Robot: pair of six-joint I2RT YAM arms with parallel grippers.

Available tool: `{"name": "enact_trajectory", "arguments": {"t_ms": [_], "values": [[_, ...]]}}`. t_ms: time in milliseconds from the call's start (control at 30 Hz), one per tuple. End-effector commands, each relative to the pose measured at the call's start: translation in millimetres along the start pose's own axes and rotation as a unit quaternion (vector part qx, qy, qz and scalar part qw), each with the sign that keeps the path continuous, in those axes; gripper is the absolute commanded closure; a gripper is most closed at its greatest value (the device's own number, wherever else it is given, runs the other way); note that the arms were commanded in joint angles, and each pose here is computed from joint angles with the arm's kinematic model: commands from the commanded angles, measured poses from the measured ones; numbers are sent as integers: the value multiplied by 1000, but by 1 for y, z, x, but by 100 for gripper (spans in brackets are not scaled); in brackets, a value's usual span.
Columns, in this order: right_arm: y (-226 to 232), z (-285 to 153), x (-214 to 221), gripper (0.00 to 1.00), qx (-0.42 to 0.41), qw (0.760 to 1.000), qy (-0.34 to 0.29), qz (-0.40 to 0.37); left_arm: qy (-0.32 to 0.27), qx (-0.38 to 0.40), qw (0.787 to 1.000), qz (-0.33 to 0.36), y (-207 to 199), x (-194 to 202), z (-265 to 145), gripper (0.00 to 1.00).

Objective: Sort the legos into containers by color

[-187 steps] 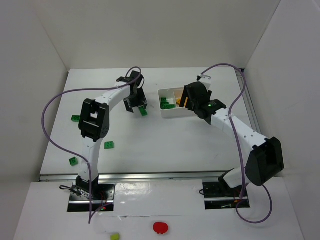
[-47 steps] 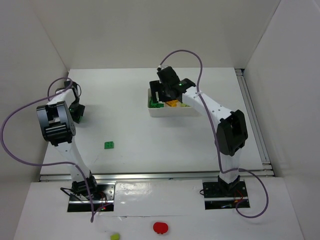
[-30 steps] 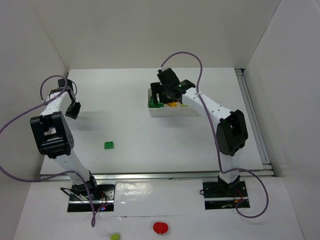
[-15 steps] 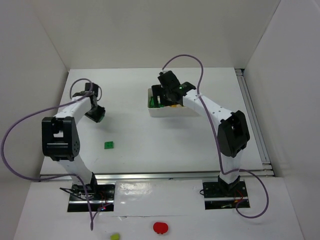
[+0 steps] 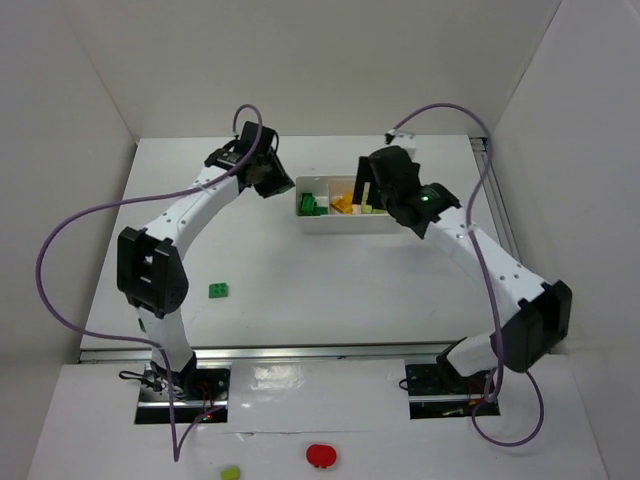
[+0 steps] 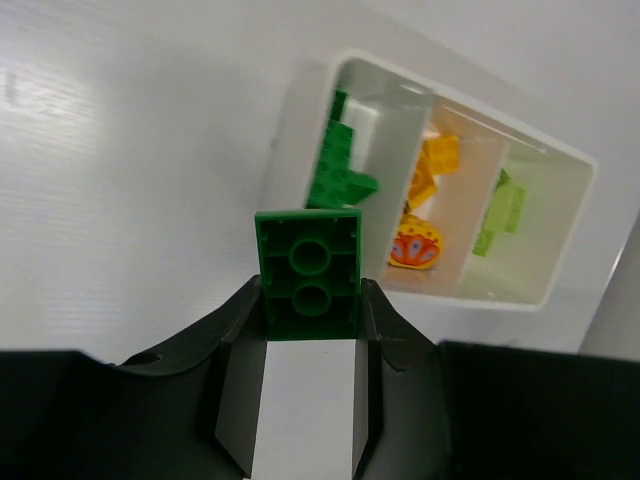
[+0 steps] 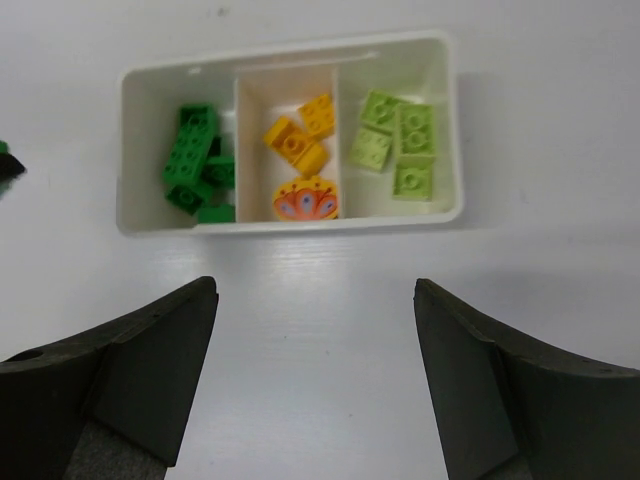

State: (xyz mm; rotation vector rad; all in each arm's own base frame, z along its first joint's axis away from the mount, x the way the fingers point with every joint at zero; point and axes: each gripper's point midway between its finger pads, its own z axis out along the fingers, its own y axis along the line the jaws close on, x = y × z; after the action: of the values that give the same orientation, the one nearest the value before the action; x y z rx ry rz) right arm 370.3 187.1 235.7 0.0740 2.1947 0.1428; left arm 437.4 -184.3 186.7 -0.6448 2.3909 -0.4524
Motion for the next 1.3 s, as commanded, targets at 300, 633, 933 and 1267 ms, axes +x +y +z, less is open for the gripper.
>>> {"name": "enact_trajectory", "arguments": {"t_ms": [300, 633, 933, 1267], "values": [[-58, -46, -49, 13, 55, 988, -101, 103, 53, 33, 992, 110, -69, 28, 73, 85], [-48, -32, -34, 13, 34, 992, -74, 94, 65, 86, 981, 161, -86, 27, 46, 24], [82, -17, 16, 13, -177, 982, -9, -65, -18, -17, 997, 77, 52, -46, -68, 28], [262, -6, 148, 12, -367, 873, 49, -317, -68, -139, 987, -44, 178, -90, -150, 21]]}}
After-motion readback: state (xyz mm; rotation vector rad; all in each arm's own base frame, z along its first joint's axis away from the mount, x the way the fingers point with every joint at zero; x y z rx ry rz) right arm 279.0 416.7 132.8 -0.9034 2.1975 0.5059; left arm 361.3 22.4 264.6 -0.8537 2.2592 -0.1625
